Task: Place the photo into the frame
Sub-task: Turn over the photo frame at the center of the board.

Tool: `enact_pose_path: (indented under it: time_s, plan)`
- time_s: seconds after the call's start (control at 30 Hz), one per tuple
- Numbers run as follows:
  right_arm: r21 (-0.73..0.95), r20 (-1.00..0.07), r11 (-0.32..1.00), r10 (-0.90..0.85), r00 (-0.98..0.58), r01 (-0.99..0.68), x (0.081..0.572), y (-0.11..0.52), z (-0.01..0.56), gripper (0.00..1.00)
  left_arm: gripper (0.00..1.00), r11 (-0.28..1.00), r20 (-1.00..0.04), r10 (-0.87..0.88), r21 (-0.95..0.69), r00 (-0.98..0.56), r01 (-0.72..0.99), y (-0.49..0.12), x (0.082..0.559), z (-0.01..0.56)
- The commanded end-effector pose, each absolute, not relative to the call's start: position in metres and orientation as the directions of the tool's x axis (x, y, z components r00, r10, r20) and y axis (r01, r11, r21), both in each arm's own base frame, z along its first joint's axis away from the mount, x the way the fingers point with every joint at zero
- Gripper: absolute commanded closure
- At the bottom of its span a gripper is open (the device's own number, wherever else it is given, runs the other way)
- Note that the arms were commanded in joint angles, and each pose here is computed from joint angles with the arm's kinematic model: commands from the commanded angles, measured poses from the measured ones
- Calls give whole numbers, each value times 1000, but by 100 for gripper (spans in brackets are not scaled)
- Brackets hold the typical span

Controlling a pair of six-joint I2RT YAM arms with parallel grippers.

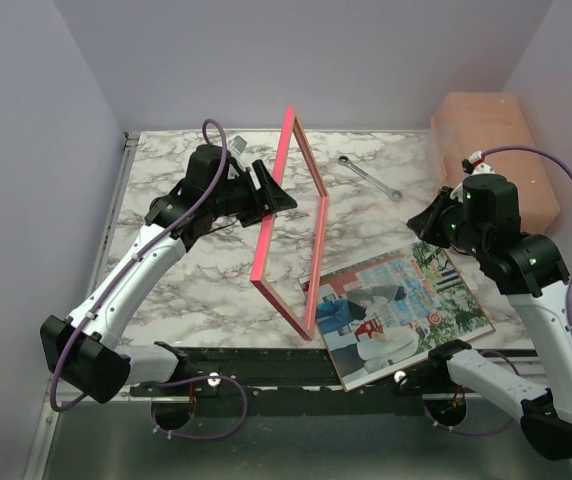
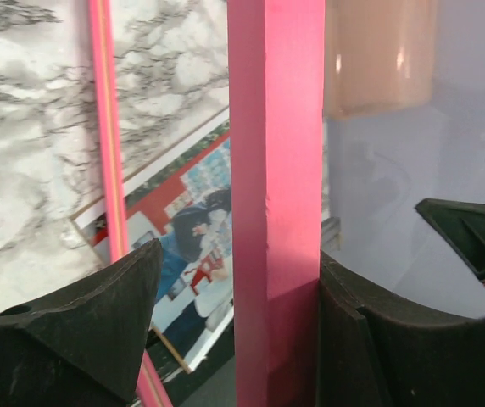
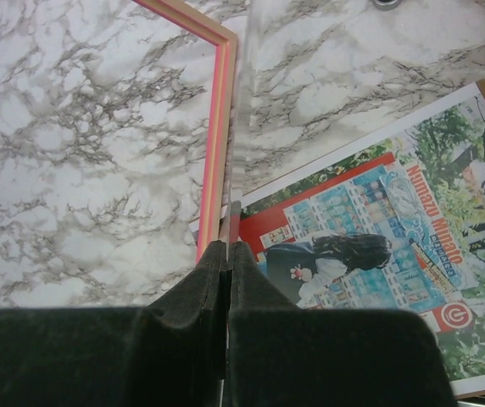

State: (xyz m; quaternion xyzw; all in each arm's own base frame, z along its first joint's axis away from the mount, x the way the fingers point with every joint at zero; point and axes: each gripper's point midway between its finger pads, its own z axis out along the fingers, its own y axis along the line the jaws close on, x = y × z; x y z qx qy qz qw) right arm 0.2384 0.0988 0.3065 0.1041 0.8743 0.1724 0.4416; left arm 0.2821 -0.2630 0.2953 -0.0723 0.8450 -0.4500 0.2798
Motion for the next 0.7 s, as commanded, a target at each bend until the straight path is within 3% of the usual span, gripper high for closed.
enact_pose_path:
  time_s: [0.0,0.37,0.67]
  plan:
    - [425,-738,905,346,-579,-1,240,106,310,100,36,727,-485,-288,-672,-825,141,-231,272,283]
    - [461,-708,888,356,-610,-17,235,114,300,100,42,793,-489,-254,-599,-834,109,-202,268,252]
    - [473,-693,881,364,-622,-12,232,116,293,100,42,819,-507,-226,-562,-832,120,-178,252,246]
